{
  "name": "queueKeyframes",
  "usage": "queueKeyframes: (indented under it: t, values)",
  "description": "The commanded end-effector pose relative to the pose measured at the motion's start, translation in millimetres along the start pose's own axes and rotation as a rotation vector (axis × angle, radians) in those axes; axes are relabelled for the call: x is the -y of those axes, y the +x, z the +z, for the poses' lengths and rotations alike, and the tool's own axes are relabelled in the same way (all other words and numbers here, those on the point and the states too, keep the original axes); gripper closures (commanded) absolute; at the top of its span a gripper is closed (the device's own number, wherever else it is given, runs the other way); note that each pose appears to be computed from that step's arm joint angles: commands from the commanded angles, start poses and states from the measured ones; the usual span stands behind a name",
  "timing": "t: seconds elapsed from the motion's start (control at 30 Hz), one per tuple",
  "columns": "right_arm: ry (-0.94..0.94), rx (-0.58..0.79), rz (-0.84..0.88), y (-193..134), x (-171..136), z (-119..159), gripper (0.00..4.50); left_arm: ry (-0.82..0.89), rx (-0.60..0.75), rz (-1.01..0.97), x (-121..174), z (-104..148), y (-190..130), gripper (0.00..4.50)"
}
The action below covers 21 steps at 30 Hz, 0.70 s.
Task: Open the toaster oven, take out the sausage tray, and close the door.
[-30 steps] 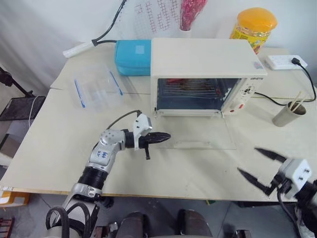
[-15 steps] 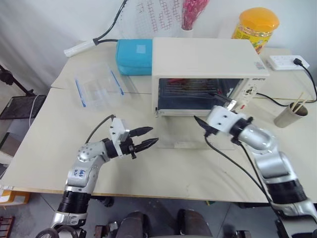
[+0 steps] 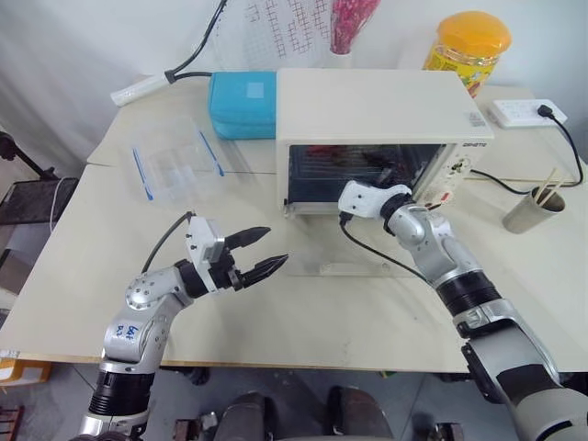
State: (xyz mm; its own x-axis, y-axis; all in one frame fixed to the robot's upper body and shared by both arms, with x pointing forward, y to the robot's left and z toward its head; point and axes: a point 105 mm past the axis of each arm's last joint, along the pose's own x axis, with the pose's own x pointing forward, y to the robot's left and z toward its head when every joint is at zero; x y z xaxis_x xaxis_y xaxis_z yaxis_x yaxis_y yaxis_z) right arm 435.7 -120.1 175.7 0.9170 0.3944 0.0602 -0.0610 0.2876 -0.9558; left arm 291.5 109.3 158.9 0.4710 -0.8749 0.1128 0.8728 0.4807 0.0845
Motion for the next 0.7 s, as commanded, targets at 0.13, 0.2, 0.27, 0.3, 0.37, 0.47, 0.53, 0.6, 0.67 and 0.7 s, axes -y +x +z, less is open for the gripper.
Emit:
queueKeyframes:
  t: [0.13, 0.2, 0.27, 0.3, 0.37, 0.47, 0.53, 0.6, 0.67, 0.7]
  values:
    - [-0.025, 0.059, -0.063, 6, 17, 16, 3.20, 0.037, 0.054, -0.070, 0, 16, 21, 1.04]
    - [-0.042, 0.081, -0.071, 5, 20, 22, 3.90, 0.037, 0.084, -0.068, -8, 23, 31, 1.04]
    - [-0.050, 0.091, -0.080, 5, 23, 25, 4.49, 0.039, 0.108, -0.063, -15, 29, 39, 1.04]
    - [-0.049, 0.092, -0.083, 4, 24, 25, 4.49, 0.041, 0.115, -0.060, -17, 31, 42, 1.04]
    - [-0.048, 0.104, -0.090, 3, 26, 28, 4.49, 0.041, 0.144, -0.044, -26, 38, 50, 1.04]
    - [-0.055, 0.116, -0.093, 2, 28, 31, 4.49, 0.039, 0.188, -0.010, -40, 50, 60, 1.04]
    - [-0.062, 0.131, -0.093, 0, 30, 34, 4.49, 0.033, 0.209, 0.008, -48, 55, 62, 1.04]
    - [-0.069, 0.151, -0.094, -2, 31, 38, 4.49, 0.033, 0.217, 0.016, -54, 59, 64, 1.04]
    - [-0.075, 0.176, -0.089, -6, 31, 44, 4.49, 0.025, 0.229, 0.023, -59, 62, 64, 1.04]
    - [-0.076, 0.189, -0.086, -9, 31, 47, 4.49, 0.016, 0.227, 0.037, -62, 63, 63, 1.04]
